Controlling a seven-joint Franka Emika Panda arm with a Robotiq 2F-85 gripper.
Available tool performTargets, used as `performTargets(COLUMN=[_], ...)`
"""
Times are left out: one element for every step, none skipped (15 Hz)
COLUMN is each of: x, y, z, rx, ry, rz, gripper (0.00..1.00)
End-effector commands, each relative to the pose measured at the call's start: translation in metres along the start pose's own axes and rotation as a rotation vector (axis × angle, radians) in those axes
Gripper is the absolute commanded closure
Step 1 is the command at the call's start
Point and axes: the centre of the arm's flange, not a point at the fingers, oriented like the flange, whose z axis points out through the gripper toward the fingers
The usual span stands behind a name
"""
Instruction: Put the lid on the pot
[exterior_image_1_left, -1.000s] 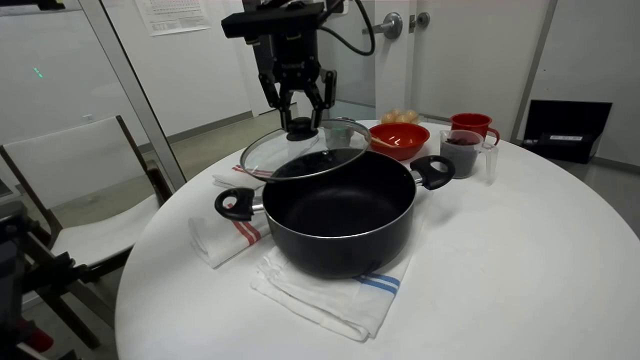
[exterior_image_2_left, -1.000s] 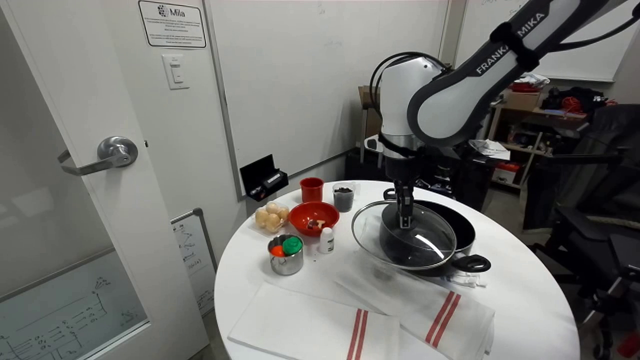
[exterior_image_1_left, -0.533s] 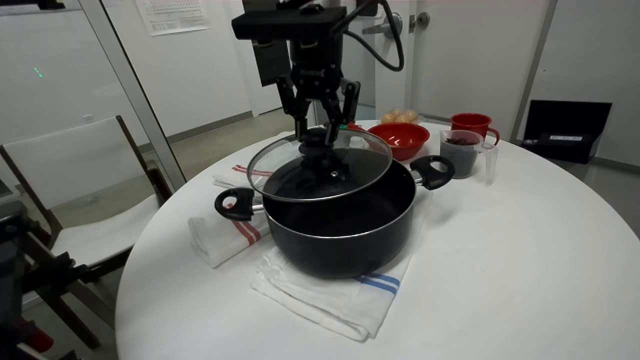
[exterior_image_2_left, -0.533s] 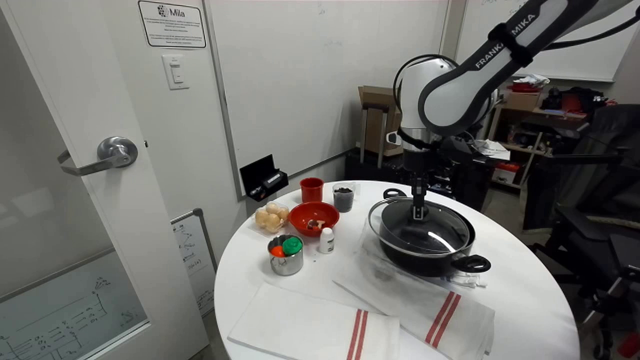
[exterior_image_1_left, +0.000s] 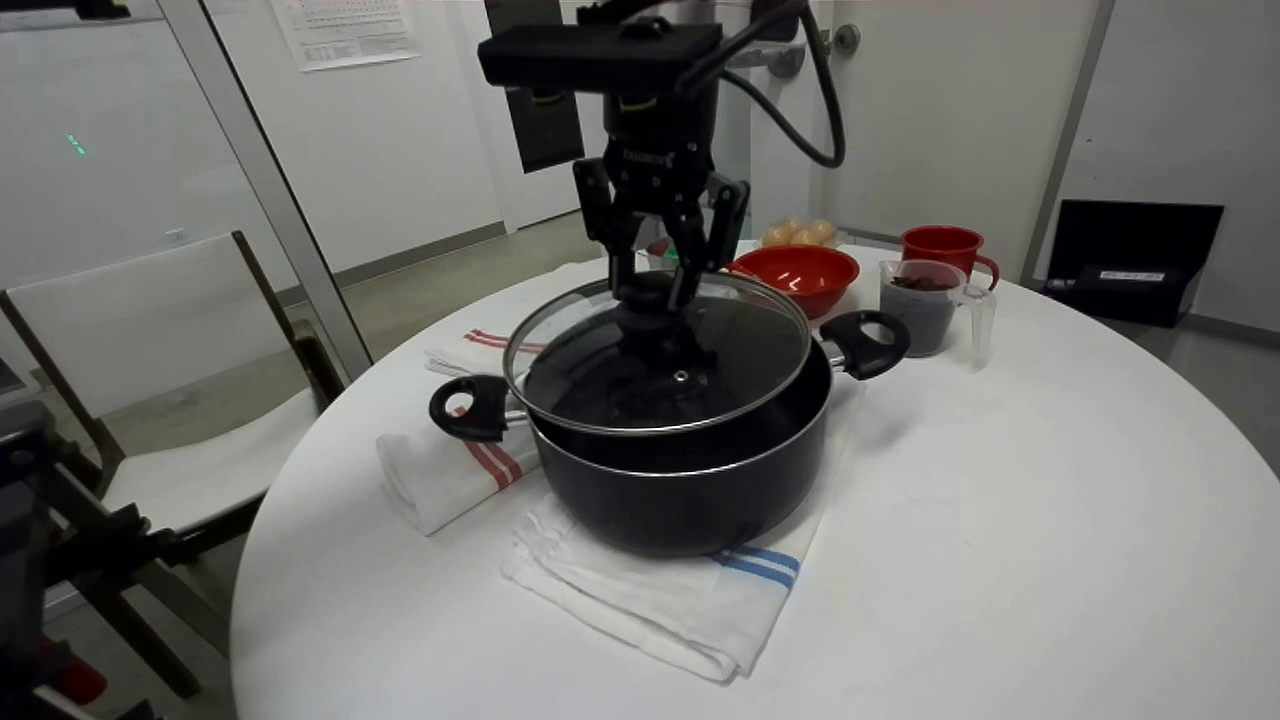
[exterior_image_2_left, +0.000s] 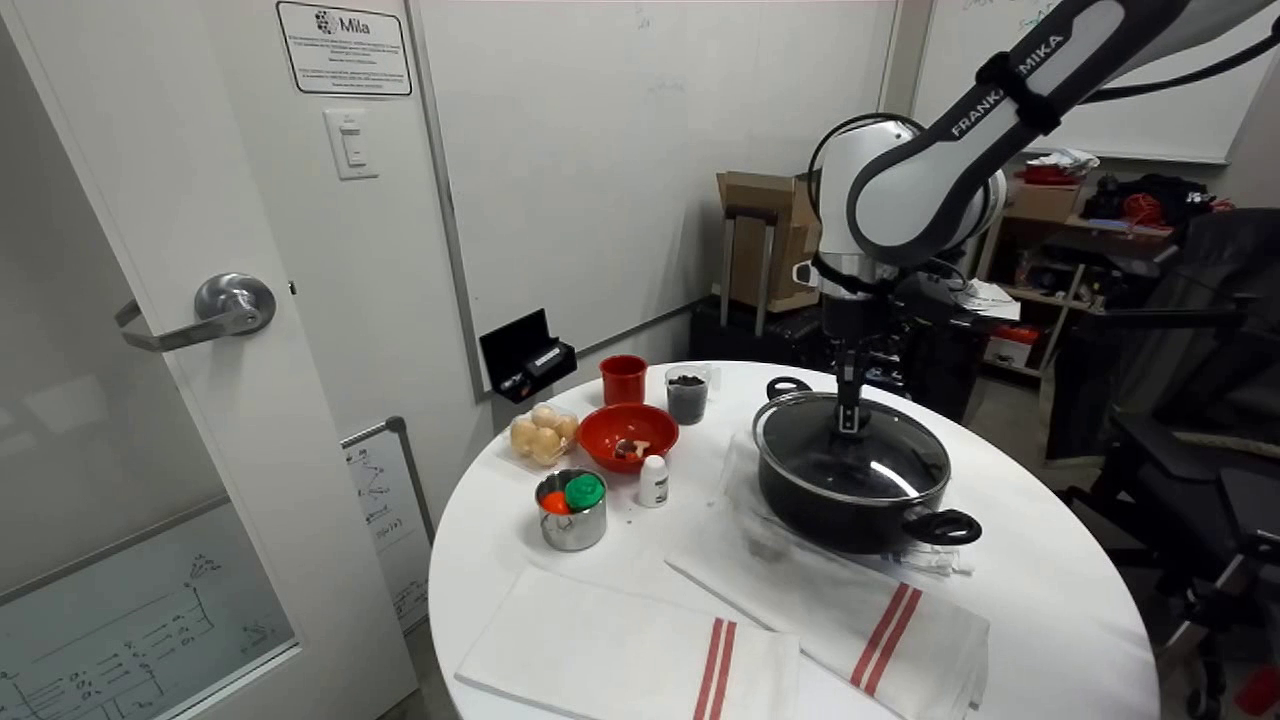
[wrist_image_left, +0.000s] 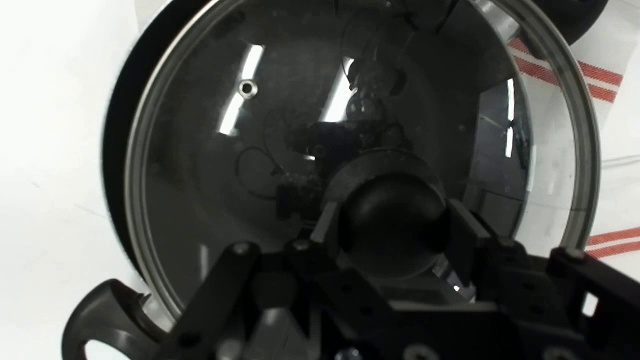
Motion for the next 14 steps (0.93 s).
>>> performTargets(x=[-0.003, -0.003, -0.003, -0.003, -0.003, -0.003, -0.002, -0.001, 0.000, 0.001, 0.002, 0.003, 0.003, 0.003], y=[0.011, 0.014, 0.017, 0.019, 0.021, 0.024, 0.025, 0.027, 0.028, 0.030, 0.031, 0.032, 0.033, 0.033], z=[-0.006, -0.005, -0.004, -0.004, -0.003, -0.002, -0.002, -0.001, -0.001, 0.000, 0.000, 0.001, 0.001, 0.002], rx=[0.021, 0.024, 0.026, 0.029, 0.032, 0.036, 0.039, 0.041, 0.042, 0.042, 0.041, 0.042, 0.042, 0.043], ry=[0.007, 0.006, 0.004, 0.003, 0.005, 0.007, 0.007, 0.008, 0.008, 0.007, 0.007, 0.007, 0.005, 0.004], rz=[0.049, 0.056, 0.064, 0.070, 0.077, 0.083, 0.088, 0.091, 0.094, 0.096, 0.098, 0.100, 0.102, 0.103], gripper=[0.74, 0.74, 0.74, 0.74, 0.74, 0.74, 0.74, 0.74, 0.74, 0.74, 0.74, 0.74, 0.74, 0.74])
